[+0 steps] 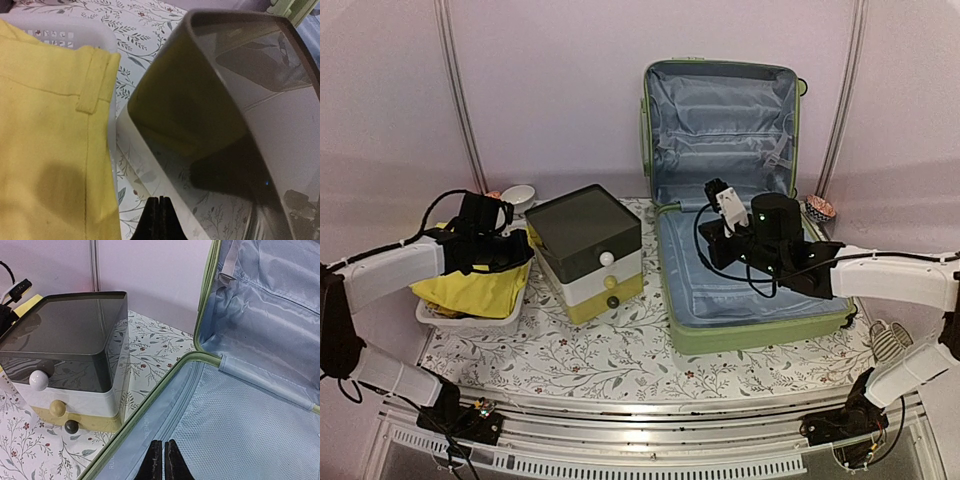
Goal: Open, take out, and arrange the luggage
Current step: Adjust the storage box at the center of the board.
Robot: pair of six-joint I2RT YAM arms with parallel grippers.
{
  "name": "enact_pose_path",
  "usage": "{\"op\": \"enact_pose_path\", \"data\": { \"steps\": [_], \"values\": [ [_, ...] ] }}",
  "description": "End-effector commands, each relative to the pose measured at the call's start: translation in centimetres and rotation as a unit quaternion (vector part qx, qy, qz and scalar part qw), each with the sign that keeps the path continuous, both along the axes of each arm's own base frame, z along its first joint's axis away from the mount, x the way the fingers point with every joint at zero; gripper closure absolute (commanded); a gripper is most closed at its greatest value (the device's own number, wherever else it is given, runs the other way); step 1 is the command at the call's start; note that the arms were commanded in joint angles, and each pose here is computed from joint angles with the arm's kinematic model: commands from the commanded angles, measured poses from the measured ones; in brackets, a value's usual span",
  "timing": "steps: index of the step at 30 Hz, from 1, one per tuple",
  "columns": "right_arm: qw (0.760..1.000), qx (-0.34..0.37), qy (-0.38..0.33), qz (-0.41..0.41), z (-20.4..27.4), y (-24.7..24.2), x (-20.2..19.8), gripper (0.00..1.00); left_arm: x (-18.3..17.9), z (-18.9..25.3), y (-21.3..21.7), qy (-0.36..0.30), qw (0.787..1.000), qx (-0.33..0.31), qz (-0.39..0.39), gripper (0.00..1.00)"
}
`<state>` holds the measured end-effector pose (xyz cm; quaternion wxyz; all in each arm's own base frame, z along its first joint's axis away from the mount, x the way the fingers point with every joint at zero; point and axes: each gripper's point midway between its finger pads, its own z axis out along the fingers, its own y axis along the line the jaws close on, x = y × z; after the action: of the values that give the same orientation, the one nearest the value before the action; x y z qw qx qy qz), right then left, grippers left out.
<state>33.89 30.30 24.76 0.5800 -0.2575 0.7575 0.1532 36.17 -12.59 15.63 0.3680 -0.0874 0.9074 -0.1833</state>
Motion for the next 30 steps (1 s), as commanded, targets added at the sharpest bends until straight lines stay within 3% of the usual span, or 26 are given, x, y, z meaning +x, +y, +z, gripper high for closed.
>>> {"op": "enact_pose_path", "data": {
  "steps": [1, 18, 25, 30],
  "values": [
    [0.999, 0.024, 0.024, -0.012, 0.2, -2.0, -0.7, 0.96, 3.3, 1.1, -0.2, -0.037, 0.999, -0.003, 0.006, 1.0],
    [0.995, 0.022, 0.088, -0.051, -1.8, -6.3, -0.9, 0.96, 8.4, -1.2, 0.6, -0.027, 0.999, 0.018, 0.011, 1.0],
    [0.989, 0.042, 0.103, -0.096, -1.9, -9.1, 0.5, 0.9, 5.4, 1.5, 3.1, -0.055, 0.996, 0.055, 0.035, 0.99],
    [0.979, 0.076, 0.091, -0.166, -0.7, -14.6, 2.3, 0.82, 1.8, 4.7, 6.3, -0.107, 0.987, 0.074, 0.093, 0.86]
  ]
}}
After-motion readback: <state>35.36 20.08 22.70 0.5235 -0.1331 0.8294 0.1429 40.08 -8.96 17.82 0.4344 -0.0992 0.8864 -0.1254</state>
